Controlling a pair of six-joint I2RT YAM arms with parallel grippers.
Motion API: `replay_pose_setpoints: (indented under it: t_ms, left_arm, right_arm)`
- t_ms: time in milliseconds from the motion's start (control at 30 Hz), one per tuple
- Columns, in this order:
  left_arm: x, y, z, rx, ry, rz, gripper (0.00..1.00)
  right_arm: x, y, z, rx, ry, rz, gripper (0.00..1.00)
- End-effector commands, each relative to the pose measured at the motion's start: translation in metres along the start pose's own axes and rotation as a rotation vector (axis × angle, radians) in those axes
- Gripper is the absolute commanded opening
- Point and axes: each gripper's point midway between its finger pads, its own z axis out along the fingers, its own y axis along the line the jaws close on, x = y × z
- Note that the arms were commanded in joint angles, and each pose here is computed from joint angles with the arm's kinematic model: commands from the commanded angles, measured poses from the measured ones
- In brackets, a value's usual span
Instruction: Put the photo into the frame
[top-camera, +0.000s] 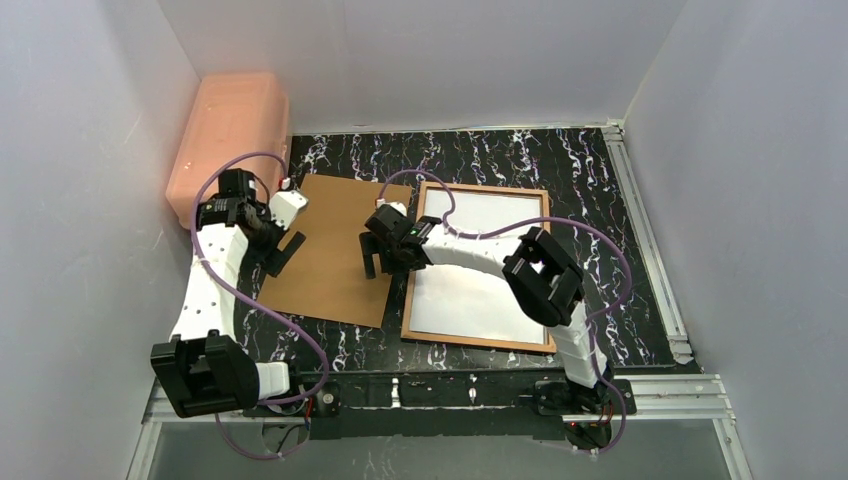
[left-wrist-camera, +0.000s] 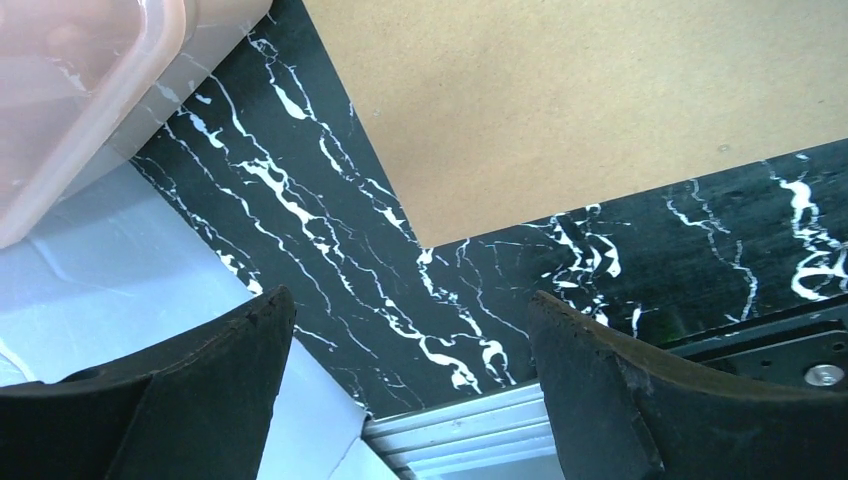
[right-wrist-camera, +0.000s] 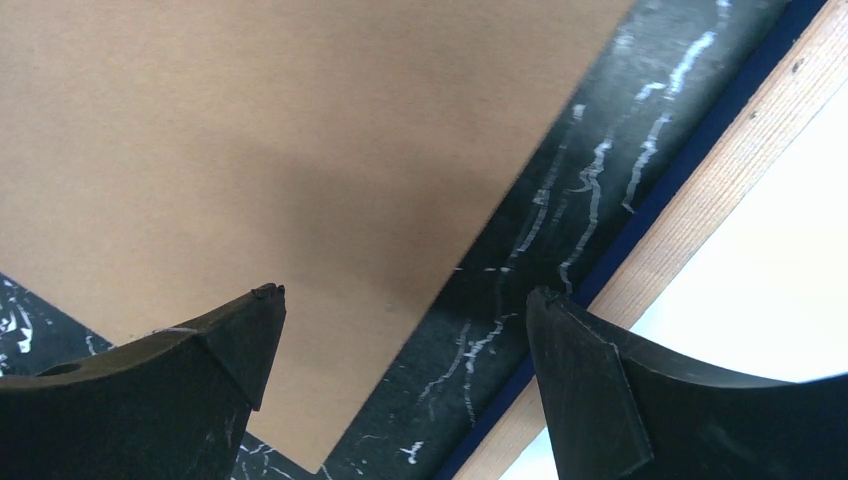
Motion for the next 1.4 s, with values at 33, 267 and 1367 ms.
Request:
replay_pose_setpoints:
  t_ms: [33,267,1367]
  left_arm:
    - [0.013,0.016,0.003,-0.083,0.035,0.077,0.84]
    - [0.027,0.046,0.022,-0.236,0.107,0.206,0.81]
    - [0.022,0.042,0.169,-0.149,0.072,0.244,0.63]
  right_arm:
    - [-0.014,-0.039,-0.019,0.079,-0.033,0.04,0.99]
    - [-0.019,-0.075,-0.03,0.135,-0.049,0.077,0.99]
    - [-0.042,-0.053,-0.035,0.116,-0.173,0.108,0.99]
